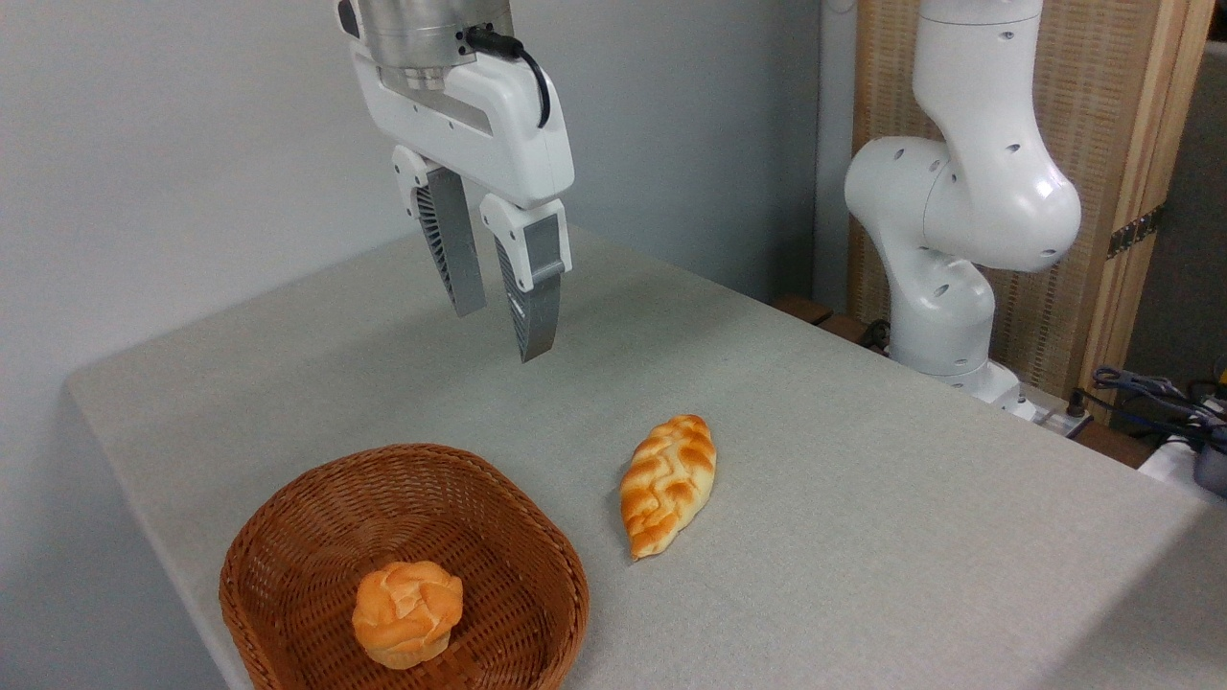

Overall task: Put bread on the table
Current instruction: 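Lower the open gripper into the wicker basket onto the orange bun, then lift the bun out of the basket and carry it toward the braided roll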

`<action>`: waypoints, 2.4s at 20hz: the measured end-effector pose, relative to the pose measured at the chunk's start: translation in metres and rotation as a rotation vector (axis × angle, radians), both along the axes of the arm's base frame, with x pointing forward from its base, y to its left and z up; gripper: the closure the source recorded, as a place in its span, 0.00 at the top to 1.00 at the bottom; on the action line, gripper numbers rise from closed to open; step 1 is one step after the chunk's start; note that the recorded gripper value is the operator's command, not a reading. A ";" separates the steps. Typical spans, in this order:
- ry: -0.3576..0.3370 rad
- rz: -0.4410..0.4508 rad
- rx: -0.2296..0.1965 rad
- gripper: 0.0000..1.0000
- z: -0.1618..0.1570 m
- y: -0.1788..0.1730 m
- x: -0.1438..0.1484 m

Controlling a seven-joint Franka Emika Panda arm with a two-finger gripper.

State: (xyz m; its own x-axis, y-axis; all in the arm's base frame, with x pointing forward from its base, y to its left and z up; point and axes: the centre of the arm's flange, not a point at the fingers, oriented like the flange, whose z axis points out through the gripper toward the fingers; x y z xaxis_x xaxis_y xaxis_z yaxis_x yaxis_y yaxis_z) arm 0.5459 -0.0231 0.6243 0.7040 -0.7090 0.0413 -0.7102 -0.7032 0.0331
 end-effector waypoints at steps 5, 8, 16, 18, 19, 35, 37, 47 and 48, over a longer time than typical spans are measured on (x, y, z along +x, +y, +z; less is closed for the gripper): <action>-0.001 0.022 -0.001 1.00 0.001 0.012 0.000; -0.003 0.024 -0.001 1.00 0.001 0.013 0.001; -0.087 0.031 -0.004 1.00 -0.048 0.012 0.052; -0.118 0.033 -0.006 1.00 -0.074 0.011 0.074; -0.126 0.032 -0.007 1.00 -0.087 0.010 0.082; -0.156 -0.103 0.095 0.35 -0.192 -0.011 0.114; -0.156 -0.105 0.098 0.28 -0.192 -0.011 0.114; -0.154 -0.122 0.098 0.23 -0.193 -0.012 0.113; -0.156 -0.122 0.098 0.23 -0.192 -0.012 0.113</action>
State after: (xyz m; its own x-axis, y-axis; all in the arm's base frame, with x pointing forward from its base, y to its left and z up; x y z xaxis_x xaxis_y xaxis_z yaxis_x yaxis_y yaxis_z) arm 0.6591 -0.0350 0.4323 0.6036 -0.7943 0.0691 -0.7812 -0.6065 -0.1481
